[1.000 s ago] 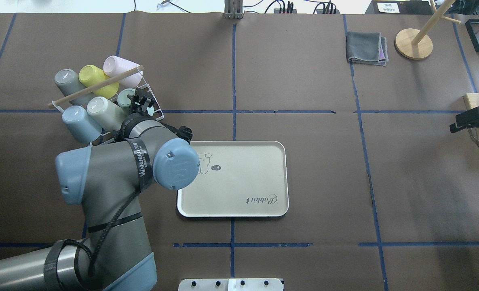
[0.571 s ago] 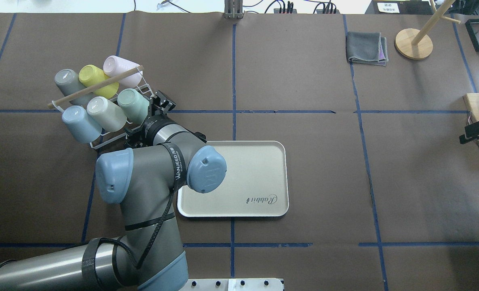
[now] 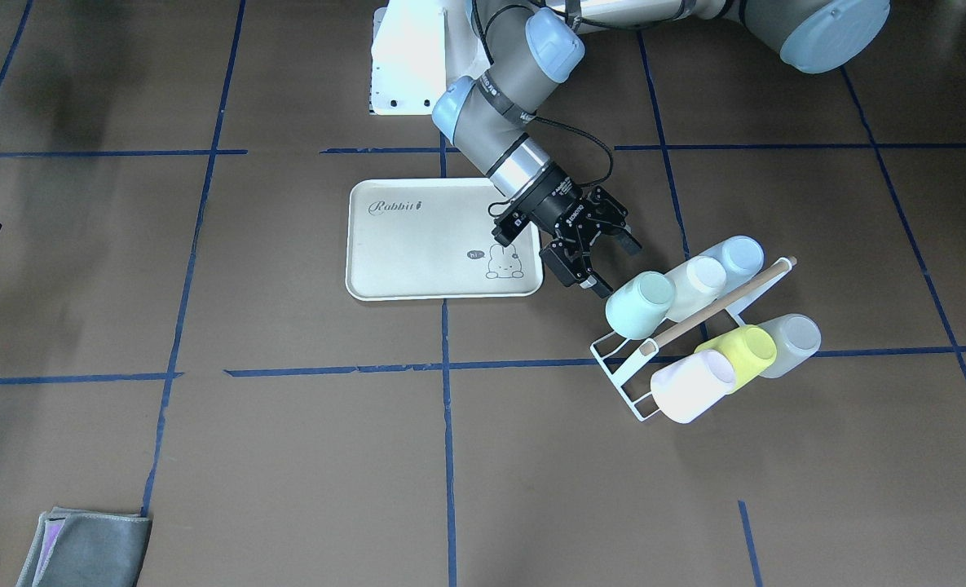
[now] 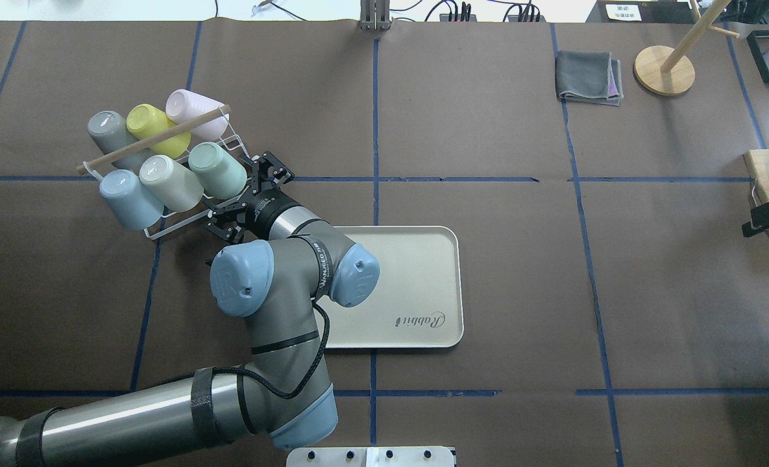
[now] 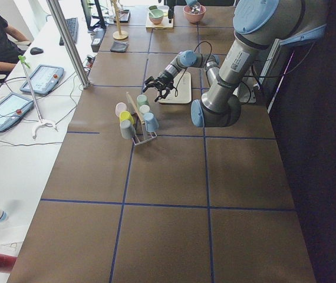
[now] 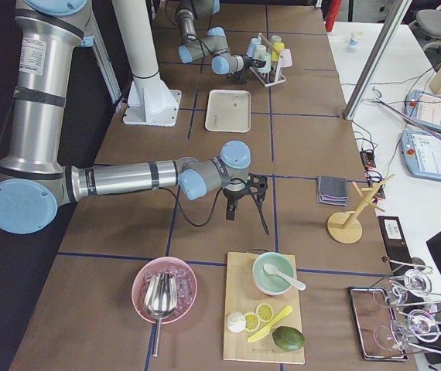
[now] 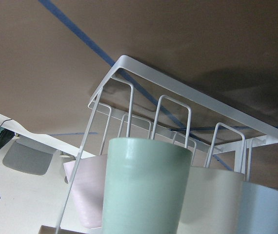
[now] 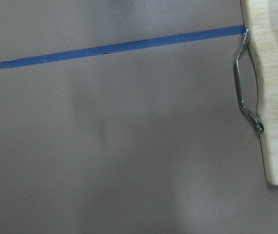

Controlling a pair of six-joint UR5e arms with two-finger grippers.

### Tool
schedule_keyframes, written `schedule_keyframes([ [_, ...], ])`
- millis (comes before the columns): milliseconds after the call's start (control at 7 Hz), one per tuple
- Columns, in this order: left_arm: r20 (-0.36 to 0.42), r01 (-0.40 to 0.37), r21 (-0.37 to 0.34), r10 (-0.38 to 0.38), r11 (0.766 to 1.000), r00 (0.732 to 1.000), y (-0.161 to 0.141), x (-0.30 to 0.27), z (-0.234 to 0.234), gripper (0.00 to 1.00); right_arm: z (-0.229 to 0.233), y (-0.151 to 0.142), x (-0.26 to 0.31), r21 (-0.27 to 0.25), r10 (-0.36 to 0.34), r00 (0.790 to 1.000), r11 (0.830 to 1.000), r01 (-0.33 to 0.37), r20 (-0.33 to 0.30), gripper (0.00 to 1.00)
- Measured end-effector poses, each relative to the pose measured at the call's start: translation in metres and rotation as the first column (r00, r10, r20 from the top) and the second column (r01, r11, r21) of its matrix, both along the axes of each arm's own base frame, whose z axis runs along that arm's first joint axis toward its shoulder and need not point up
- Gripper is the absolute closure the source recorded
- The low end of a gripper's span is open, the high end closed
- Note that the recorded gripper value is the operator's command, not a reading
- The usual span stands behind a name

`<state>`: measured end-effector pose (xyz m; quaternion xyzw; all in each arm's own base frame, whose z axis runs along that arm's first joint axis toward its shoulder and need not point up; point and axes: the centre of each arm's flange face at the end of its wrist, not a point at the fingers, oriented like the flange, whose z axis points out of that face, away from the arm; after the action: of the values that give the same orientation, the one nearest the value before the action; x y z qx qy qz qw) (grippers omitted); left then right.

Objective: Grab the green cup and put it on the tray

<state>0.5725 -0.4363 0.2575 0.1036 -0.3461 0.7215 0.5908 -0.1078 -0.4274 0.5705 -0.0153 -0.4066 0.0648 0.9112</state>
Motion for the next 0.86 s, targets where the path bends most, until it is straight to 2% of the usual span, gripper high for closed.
schedule_keyframes([
  [857,0.104,-0.012,0.019,0.01,1.0,0.995,-0.011,0.019,0.023,0.0,0.002,0.003,0.001,-0.008,-0.002,1.0,1.0,0.002,0.004,0.0],
])
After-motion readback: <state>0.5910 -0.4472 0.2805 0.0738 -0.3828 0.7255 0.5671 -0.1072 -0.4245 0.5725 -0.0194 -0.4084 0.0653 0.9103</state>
